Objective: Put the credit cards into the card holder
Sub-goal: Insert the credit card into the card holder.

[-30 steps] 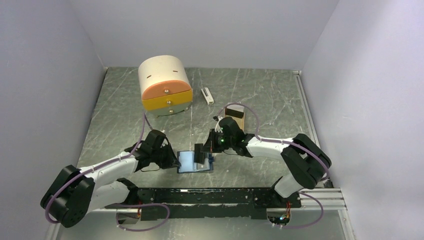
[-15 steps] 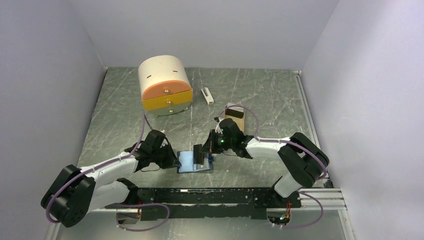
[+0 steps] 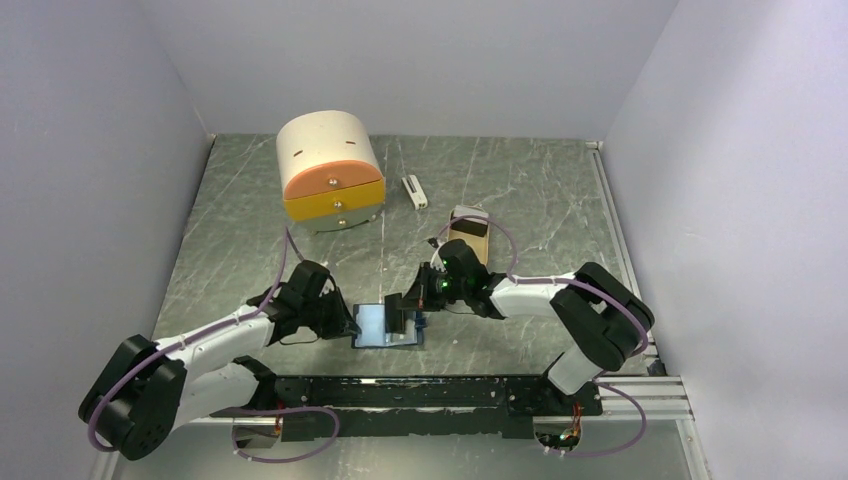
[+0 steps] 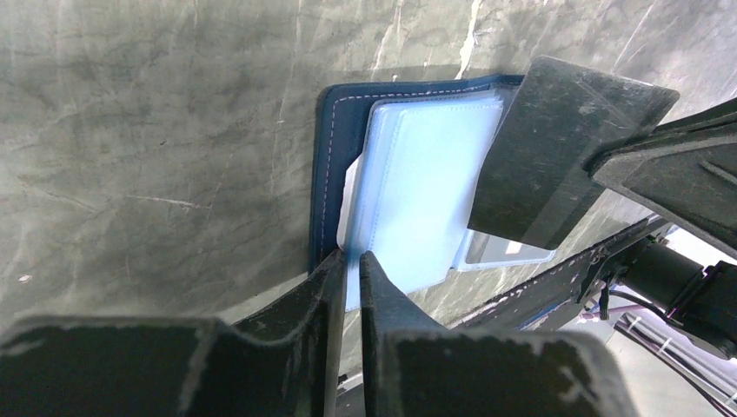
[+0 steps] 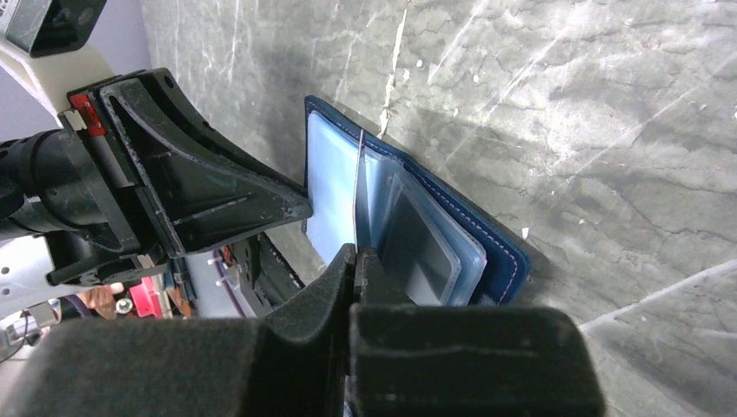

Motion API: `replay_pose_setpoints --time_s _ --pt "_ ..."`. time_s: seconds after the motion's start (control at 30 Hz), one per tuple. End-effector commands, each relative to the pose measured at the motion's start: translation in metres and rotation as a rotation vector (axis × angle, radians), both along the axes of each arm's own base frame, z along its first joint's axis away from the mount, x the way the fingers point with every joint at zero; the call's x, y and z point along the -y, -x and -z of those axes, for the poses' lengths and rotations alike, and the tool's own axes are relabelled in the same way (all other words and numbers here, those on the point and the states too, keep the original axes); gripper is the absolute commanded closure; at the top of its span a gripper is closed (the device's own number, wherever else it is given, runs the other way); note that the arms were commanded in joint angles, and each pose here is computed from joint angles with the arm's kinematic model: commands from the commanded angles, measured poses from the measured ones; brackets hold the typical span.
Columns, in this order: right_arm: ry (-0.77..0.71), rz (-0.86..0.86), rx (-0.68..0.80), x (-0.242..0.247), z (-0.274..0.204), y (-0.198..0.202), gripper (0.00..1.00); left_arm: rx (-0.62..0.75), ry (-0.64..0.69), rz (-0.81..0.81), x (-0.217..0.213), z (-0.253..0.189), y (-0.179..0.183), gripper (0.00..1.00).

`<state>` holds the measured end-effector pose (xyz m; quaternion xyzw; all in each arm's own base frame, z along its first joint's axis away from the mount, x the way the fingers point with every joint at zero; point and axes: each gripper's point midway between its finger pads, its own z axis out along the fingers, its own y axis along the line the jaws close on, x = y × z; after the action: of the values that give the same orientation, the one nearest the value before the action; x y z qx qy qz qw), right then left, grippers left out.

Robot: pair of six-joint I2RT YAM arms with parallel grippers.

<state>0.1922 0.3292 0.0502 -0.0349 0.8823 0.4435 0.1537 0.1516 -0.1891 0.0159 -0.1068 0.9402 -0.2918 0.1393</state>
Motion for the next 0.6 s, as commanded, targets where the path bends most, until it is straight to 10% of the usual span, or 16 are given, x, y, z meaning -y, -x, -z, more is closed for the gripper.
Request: replay_pose_setpoints --time_s 0.0,0.2,0.57 --pt "-0.015 -0.004 -0.012 -0.001 -0.0033 -0.0006 1.0 0.001 -0.028 -0.009 -0.0041 -0.0025 -0.003 0.82" --pt "0.004 0.022 0.015 0.0059 -0.0071 -0.0088 1.0 -0.006 -0.04 -0.01 -0.004 -0.0072 -0.005 0.72" --pt "-0.073 0.013 -0.028 -0.0015 -0.0082 -0.0033 1.0 -0.007 -0.076 -0.02 -0.0093 -0.0066 -0.0067 0.85"
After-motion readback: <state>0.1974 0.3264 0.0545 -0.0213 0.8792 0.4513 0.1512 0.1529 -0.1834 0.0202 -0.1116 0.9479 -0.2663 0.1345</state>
